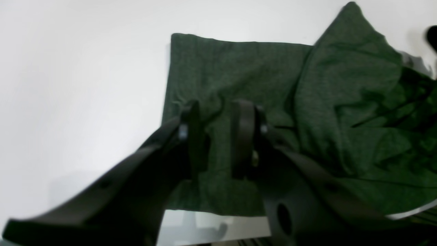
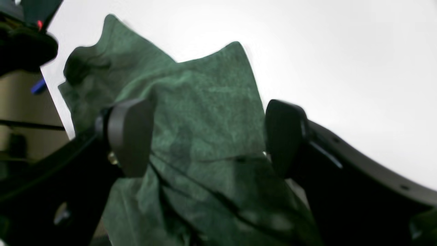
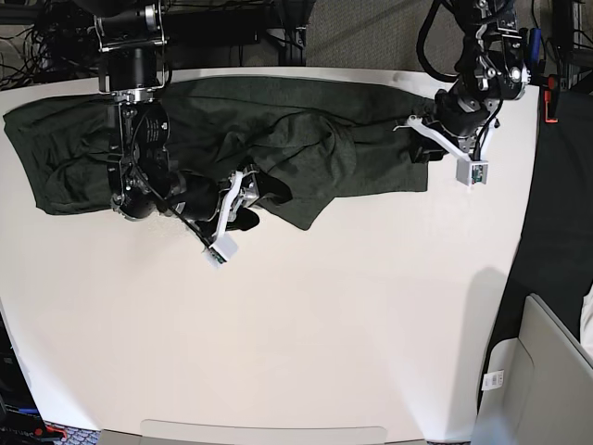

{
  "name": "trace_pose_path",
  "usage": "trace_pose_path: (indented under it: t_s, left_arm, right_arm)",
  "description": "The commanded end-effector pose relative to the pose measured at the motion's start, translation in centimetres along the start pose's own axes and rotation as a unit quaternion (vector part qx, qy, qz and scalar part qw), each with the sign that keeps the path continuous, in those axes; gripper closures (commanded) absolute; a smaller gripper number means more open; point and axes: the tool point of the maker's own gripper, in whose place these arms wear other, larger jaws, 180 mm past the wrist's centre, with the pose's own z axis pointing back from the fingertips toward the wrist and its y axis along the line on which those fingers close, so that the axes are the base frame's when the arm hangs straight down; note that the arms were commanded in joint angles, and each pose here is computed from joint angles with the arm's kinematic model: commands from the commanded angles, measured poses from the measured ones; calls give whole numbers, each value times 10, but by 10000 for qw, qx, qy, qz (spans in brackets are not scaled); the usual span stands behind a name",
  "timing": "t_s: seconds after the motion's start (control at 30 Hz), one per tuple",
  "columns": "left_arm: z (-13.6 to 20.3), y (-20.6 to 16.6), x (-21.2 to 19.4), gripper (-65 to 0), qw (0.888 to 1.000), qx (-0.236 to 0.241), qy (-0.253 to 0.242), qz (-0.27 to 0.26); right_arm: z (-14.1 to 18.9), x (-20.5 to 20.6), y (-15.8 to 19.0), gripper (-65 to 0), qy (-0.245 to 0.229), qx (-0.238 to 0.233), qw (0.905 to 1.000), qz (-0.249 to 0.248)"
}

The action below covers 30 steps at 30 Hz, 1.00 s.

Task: Fold the T-shirt properly
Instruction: 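Drag the sleeve across the shirt toward the left gripper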

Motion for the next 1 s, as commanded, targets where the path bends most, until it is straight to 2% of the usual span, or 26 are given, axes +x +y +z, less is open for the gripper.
trace_pose_path:
  t_s: [0.0,0.1,0.33,0.43,0.5,0.6,0.77,0.8,0.97]
  left_arm:
    - [3,-2,11,-156,9998,-37,-206,-70]
    - [3,-2,11,-156,9998,-37,-206,-70]
    - [4,0,12,-156,9997,-13,-219,-58]
    - [4,0,12,-156,9997,-13,-219,-58]
    - [4,0,12,-156,9997,-13,-219,-58]
    - [4,0,12,-156,9997,-3,-222,-62]
    - [4,0,12,-156,9997,-3,-222,-62]
    - [4,1,12,-156,9997,1,-222,-69]
    - [5,2,13,-156,9997,12,-231,-83]
  right_arm:
    - [1,24,3,-511,-353,106,9993,98]
    - [-10,20,1,-510,-270,137,9995,-36]
    - [-34,-3,6,-510,409,-36,9986,328]
    - [-40,-16,4,-497,649,-79,9975,285]
    - [-42,-19,5,-442,686,-60,9973,243]
    - [-42,-19,5,-314,694,-60,9973,243]
    - [-42,-19,5,-38,673,-54,9975,229]
    - [-41,-17,5,0,646,-61,9976,225]
    - [-42,0,21,-6,229,332,9992,48]
